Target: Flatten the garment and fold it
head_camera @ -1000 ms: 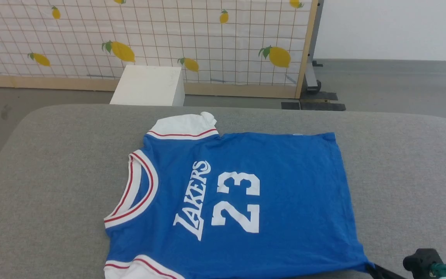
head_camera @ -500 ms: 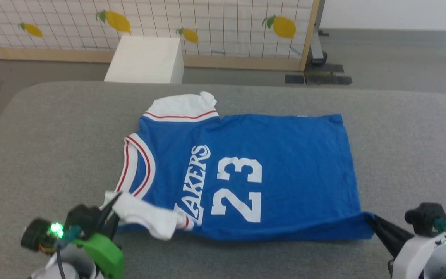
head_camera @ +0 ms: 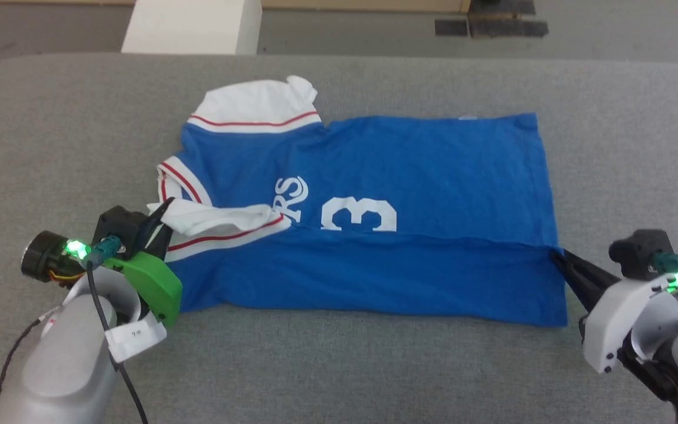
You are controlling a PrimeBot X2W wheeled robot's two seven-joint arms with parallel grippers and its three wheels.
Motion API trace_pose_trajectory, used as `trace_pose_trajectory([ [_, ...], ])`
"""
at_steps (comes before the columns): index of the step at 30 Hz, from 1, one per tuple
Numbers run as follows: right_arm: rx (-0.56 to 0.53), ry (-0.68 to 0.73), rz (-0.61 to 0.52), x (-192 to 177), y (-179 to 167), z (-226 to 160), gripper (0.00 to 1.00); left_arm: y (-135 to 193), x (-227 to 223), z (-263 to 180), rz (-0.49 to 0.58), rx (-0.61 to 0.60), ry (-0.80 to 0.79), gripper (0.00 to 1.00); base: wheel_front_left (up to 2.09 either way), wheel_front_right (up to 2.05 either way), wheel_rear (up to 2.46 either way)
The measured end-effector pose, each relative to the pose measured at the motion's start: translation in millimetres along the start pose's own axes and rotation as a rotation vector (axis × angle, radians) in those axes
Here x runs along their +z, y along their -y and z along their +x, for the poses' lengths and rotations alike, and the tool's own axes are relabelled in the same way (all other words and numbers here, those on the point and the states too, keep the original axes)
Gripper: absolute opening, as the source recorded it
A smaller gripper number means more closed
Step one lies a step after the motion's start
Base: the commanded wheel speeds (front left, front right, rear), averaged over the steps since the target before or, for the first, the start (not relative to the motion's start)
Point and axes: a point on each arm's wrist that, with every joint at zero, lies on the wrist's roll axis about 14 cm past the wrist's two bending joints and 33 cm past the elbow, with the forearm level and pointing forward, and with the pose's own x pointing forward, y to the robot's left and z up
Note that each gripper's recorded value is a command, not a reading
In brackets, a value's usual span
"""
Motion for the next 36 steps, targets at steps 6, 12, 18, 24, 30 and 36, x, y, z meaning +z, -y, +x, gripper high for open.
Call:
trace_pose_trajectory([
  [6, 0.005, -0.095, -0.004, -22.3, 7.6, 25.8, 0.00, -4.7, -48.3, 15.8, 0.012, -0.005, -0.144, 0.00, 0.00, 0.00, 0.00],
  [12, 0.011, -0.152, -0.014, -36.6, 11.4, 39.6, 0.00, 6.5, -72.3, 23.7, -0.003, -0.034, -0.200, 0.00, 0.00, 0.00, 0.00],
  [18, 0.020, -0.148, -0.021, -32.2, 7.3, 35.8, 0.45, 8.3, -72.2, 16.9, -0.031, -0.022, -0.210, 1.00, 0.00, 0.00, 0.00],
  [24, 0.001, -0.066, -0.059, -3.7, 11.9, 21.4, 1.00, -11.0, -39.6, 7.4, -0.002, 0.024, -0.137, 1.00, 0.00, 0.00, 0.00],
  [30, -0.017, 0.017, -0.076, 21.8, 12.8, 2.5, 1.00, -35.1, 8.4, 1.0, 0.089, 0.040, -0.096, 1.00, 0.00, 0.00, 0.00],
  [36, -0.007, 0.049, -0.079, 28.8, 2.7, -9.4, 1.00, -26.7, 16.9, -15.6, 0.106, -0.039, -0.278, 1.00, 0.00, 0.00, 0.00],
])
